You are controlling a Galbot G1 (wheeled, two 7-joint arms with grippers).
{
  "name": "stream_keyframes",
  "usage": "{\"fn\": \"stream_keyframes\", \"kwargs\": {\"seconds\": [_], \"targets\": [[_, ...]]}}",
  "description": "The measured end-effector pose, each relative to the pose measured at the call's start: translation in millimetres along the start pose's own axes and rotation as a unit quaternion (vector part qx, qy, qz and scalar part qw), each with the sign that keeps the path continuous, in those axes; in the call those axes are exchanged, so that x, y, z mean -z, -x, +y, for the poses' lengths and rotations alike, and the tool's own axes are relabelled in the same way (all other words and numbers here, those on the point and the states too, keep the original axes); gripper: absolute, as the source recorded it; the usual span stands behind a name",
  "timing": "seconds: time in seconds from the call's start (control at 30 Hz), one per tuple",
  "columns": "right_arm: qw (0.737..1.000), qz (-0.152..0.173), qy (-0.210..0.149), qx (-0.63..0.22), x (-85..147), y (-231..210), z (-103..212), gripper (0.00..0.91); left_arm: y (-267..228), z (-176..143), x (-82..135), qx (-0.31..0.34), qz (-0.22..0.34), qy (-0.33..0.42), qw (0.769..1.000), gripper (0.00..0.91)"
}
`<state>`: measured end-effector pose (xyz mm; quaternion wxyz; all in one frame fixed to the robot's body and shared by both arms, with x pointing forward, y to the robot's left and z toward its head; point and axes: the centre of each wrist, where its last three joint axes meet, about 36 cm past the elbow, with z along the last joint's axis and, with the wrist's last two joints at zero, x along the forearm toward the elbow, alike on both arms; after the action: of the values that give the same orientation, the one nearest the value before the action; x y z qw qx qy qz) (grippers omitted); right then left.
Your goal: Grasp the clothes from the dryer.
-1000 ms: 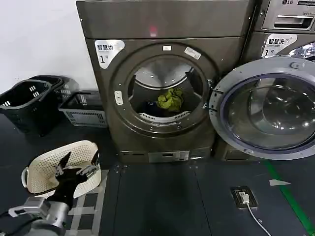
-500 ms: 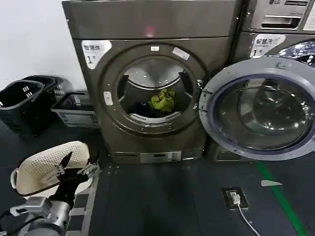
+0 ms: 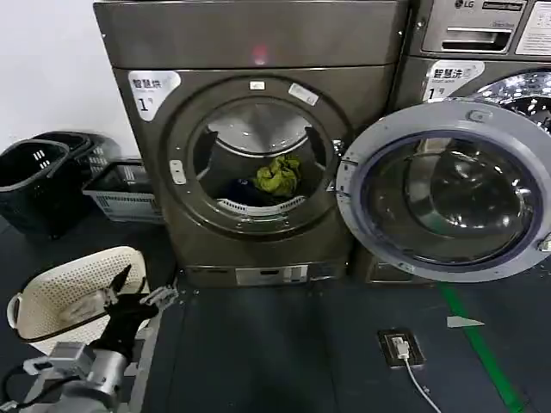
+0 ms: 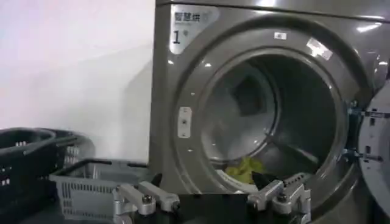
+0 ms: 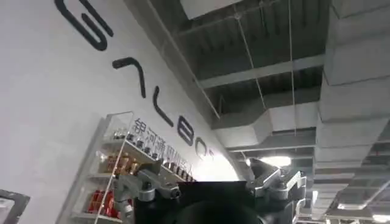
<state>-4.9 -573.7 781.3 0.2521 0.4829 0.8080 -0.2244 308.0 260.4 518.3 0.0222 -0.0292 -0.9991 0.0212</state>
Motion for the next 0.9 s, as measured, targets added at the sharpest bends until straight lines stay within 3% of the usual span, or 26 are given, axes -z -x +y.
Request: {"fn": "stream_keyframes", "kwargs": {"seconds": [0.9], "targets": [[1.0, -0.013, 0.001, 0.003, 2.0, 0.3, -1.9, 0.907, -3.5, -3.9, 1.8, -0.007, -0.003, -0.002, 1.0, 0.907]]}}
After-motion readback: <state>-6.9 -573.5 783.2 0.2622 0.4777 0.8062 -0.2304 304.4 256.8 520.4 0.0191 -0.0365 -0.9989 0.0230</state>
